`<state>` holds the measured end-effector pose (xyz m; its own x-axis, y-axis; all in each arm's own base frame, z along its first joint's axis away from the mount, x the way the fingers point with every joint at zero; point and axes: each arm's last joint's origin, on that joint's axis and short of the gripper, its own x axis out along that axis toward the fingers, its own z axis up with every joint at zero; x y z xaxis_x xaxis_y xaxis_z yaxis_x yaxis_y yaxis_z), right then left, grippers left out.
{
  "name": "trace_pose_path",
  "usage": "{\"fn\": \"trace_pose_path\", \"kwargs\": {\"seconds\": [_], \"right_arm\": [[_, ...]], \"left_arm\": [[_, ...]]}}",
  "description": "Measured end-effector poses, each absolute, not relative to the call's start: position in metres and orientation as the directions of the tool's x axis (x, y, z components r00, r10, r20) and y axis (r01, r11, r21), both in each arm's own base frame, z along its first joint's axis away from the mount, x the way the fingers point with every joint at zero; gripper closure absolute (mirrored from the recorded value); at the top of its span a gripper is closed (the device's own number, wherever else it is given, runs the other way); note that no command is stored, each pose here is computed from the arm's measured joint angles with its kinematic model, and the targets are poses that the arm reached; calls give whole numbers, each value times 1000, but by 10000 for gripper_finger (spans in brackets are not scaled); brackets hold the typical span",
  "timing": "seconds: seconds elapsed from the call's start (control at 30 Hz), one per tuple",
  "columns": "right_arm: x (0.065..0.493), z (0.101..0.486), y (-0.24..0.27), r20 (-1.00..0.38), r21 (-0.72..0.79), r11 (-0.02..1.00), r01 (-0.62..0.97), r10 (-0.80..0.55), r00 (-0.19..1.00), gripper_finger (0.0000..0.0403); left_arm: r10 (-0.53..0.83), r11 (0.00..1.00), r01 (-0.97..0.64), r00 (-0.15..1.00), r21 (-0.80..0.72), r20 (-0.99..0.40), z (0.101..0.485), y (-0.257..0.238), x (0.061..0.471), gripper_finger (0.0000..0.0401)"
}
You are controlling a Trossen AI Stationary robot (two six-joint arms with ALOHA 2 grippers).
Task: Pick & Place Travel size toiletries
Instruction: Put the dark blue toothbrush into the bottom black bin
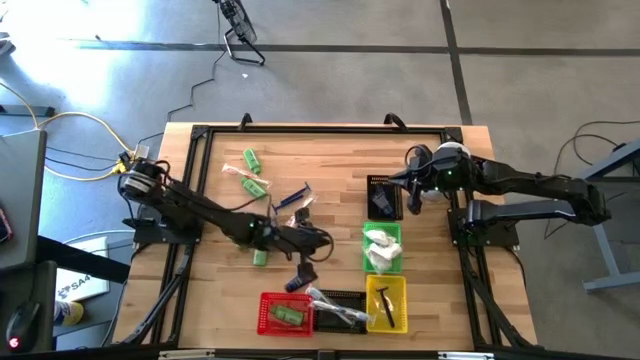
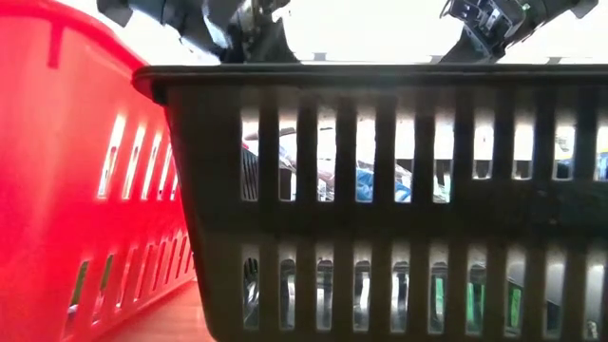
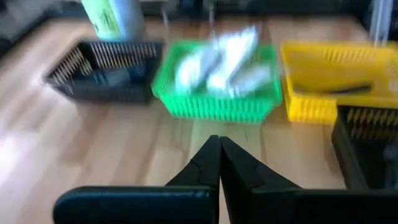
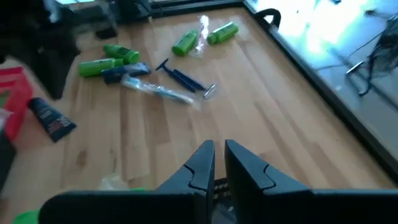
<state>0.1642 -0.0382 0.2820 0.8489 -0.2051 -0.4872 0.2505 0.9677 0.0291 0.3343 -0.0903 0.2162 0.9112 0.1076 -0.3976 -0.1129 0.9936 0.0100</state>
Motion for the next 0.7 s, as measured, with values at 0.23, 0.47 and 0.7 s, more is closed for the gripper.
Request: {"fn": "trace_pose_path", "kwargs": {"seconds": [0.23,0.47,0.7], "right_arm": [[168,285,-30,-454,152,963,222,-132,881,373],[172,290,-14,-405,201,964,175,-81,911,373],[174,294,1,-358,193,959,209,-130,924,373]], "left_arm": [[154,988,-143,911,58,-384,221,-62,294,401],[138,990,-123,949,68,-284,245,-37,254,401],[111,993,-96,965,75,-237,266,-18,208,401]]}}
